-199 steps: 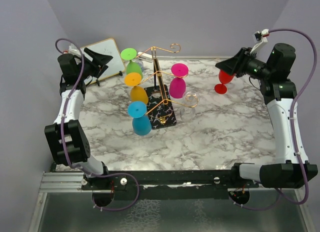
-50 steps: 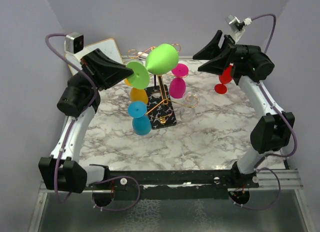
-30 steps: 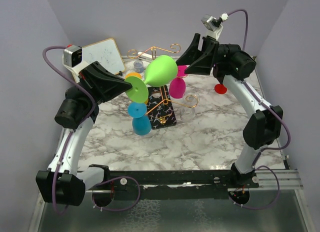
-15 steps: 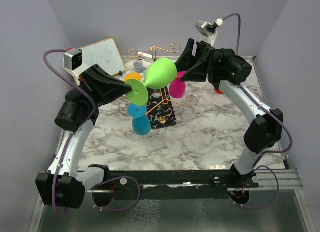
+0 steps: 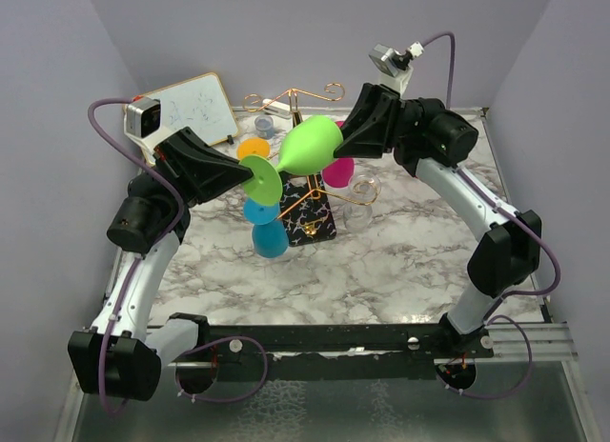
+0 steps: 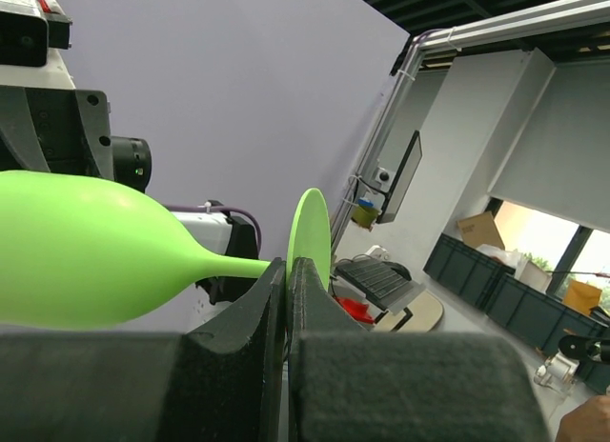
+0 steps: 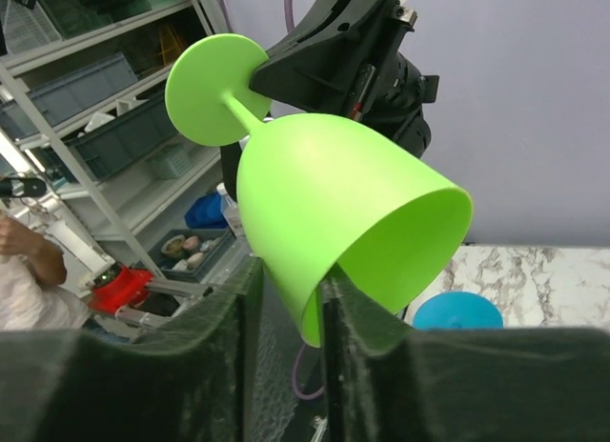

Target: Take the wine glass off the wine glass rack

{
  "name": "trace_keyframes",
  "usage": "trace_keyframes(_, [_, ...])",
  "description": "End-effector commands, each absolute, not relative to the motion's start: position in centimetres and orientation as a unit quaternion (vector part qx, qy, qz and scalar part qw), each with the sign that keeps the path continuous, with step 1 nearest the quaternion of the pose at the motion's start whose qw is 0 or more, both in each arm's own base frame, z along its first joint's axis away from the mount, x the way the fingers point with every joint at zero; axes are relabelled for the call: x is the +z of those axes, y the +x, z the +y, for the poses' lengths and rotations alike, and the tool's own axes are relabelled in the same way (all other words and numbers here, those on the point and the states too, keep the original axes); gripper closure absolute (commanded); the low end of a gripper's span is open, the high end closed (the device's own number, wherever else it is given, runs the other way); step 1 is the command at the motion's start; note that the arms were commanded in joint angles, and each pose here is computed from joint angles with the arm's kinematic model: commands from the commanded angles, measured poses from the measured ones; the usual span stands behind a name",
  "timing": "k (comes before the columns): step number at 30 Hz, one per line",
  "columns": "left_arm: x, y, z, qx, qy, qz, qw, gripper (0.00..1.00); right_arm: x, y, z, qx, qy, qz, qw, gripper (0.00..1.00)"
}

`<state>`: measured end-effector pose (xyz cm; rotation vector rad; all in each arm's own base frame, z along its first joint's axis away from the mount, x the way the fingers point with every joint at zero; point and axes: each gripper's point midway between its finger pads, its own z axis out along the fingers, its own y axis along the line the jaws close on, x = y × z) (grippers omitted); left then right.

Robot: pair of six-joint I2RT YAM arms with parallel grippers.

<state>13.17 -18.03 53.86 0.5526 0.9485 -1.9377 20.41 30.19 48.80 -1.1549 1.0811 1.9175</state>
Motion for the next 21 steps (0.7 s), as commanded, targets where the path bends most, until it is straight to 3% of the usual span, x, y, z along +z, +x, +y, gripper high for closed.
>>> trace_keyframes(1, [53.4,9.7,-17.6,-0.751,0.307,0.312,0.495,1.00,49.9,16.1,28.7,0.686,-0.526,0.277,0.420,0.78])
trace_keyframes(3, [53.3,9.8,-17.6,-0.751,0.306,0.313,0.495,1.00,49.9,16.1,28.8,0.686,-0.526,0.278,0.420,0.96])
trace_keyframes(6, [53.3,9.9,-17.6,-0.752,0.303,0.312,0.496,1.00,49.9,16.1,28.7,0.687,-0.525,0.277,0.420,0.99])
trace_keyframes(9, [53.3,10.2,-17.4,-0.759,0.291,0.311,0.493,0.64,49.9,16.0,28.7,0.683,-0.527,0.277,0.422,0.99])
trace_keyframes(13, [52.7,10.8,-17.5,-0.763,0.276,0.318,0.491,0.30,50.0,15.8,28.6,0.668,-0.540,0.284,0.426,0.99])
trace_keyframes(16, [52.1,11.7,-17.6,-0.763,0.259,0.333,0.490,0.15,50.5,15.6,28.5,0.651,-0.550,0.291,0.434,0.99])
trace_keyframes(21, [51.2,13.4,-17.7,-0.759,0.223,0.356,0.497,0.07,52.3,15.0,28.2,0.612,-0.569,0.292,0.466,0.99])
